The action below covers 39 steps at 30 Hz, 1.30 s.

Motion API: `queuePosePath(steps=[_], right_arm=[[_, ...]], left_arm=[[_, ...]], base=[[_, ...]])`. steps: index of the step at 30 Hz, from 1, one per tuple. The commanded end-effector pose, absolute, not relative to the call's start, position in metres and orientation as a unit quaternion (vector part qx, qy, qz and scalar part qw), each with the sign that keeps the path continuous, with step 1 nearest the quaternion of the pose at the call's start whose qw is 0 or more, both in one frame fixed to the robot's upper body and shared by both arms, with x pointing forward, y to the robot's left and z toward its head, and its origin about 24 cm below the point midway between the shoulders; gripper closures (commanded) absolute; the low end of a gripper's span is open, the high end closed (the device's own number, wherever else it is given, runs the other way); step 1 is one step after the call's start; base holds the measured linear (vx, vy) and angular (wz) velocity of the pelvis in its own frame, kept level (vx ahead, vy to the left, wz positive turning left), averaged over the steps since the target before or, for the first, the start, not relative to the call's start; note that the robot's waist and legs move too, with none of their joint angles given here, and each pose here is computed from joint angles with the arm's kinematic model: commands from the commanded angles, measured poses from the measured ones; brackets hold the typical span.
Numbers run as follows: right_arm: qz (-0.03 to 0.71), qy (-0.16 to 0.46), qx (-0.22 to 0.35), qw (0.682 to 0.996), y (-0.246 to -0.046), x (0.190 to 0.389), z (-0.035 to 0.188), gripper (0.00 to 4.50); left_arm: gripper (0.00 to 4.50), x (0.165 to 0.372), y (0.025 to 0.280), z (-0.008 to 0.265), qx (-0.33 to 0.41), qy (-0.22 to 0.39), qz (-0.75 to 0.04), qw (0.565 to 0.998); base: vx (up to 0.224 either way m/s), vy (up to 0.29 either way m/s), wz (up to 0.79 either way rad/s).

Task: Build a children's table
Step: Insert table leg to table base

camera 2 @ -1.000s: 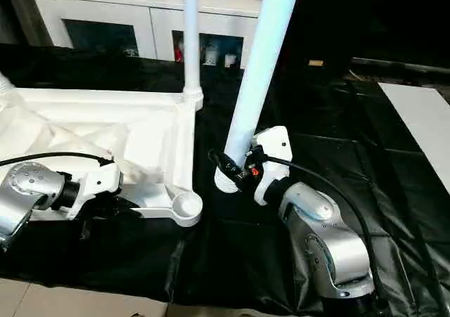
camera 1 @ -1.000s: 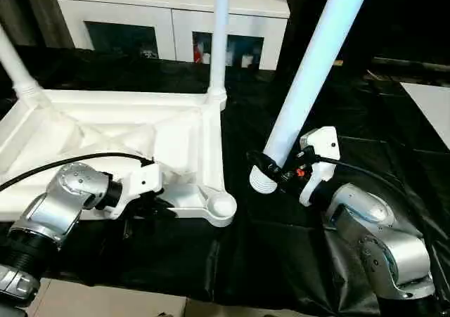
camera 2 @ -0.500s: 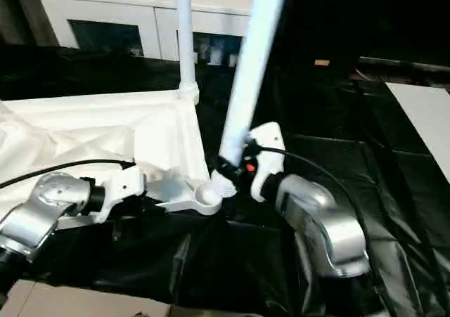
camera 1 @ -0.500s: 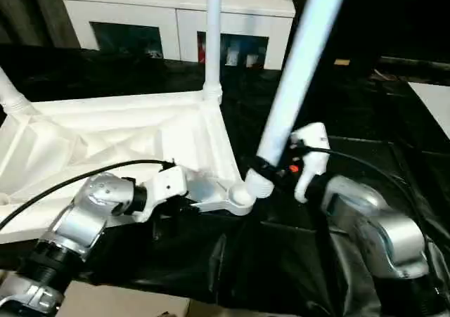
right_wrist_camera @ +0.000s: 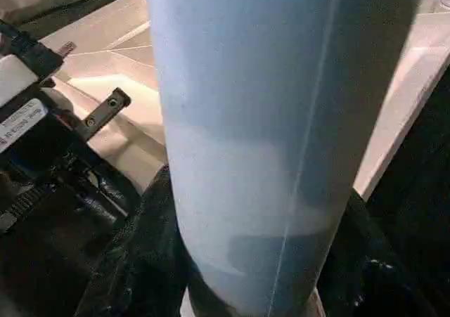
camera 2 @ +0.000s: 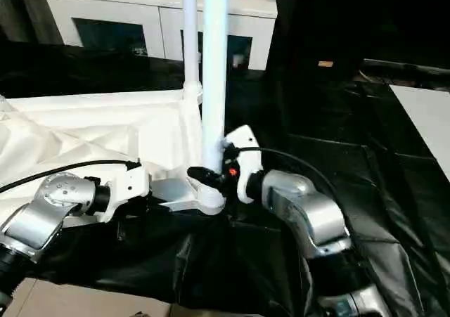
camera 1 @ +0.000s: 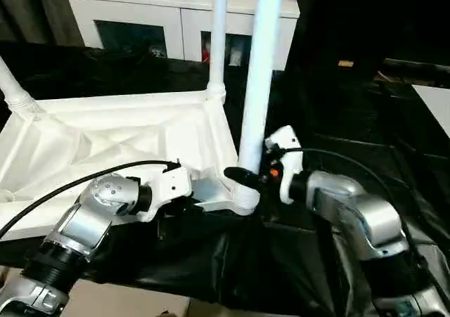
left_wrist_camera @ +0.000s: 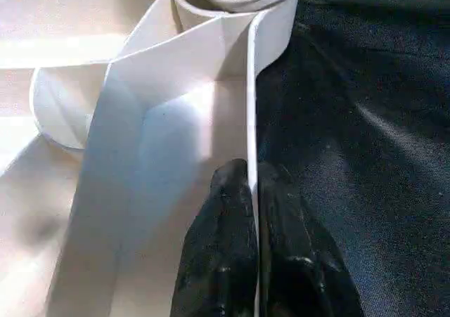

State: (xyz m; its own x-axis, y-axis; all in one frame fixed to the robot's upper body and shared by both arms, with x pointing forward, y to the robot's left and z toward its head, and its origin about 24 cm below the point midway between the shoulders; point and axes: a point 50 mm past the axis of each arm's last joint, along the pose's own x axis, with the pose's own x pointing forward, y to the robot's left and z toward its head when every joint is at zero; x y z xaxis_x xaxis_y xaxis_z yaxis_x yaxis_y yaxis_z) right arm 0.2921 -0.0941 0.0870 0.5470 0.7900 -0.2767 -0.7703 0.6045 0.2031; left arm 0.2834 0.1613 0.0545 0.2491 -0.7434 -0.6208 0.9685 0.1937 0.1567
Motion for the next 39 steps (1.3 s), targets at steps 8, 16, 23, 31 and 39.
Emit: queuePosePath(steps=[8,16,23,31,39], right_arm=[[0.426,0.167,0.048,0.888,-0.093,0.306,0.078,2.64],[0.428,0.151,0.125,0.882,-0.096,0.300,0.071,2.64],[0.404,0.111,0.146,0.896,-0.099,0.285,0.049,2.64],[0.341,0.074,0.095,0.932,-0.106,0.275,0.021,2.64],[0.311,0.054,0.060,0.947,-0.109,0.268,0.007,2.65]], left_arm=[[4.50,0.280,0.153,0.051,0.266,0.205,-0.583,0.740],[4.50,0.282,0.154,0.052,0.261,0.200,-0.574,0.750],[4.50,0.283,0.154,0.052,0.256,0.197,-0.569,0.756],[4.50,0.285,0.154,0.053,0.257,0.194,-0.567,0.758],[4.50,0.287,0.155,0.055,0.261,0.195,-0.564,0.759]], base=[[0.000,0.000,0.00],[0.000,0.000,0.00],[0.000,0.000,0.00],[0.000,0.000,0.00],[0.000,0.000,0.00]])
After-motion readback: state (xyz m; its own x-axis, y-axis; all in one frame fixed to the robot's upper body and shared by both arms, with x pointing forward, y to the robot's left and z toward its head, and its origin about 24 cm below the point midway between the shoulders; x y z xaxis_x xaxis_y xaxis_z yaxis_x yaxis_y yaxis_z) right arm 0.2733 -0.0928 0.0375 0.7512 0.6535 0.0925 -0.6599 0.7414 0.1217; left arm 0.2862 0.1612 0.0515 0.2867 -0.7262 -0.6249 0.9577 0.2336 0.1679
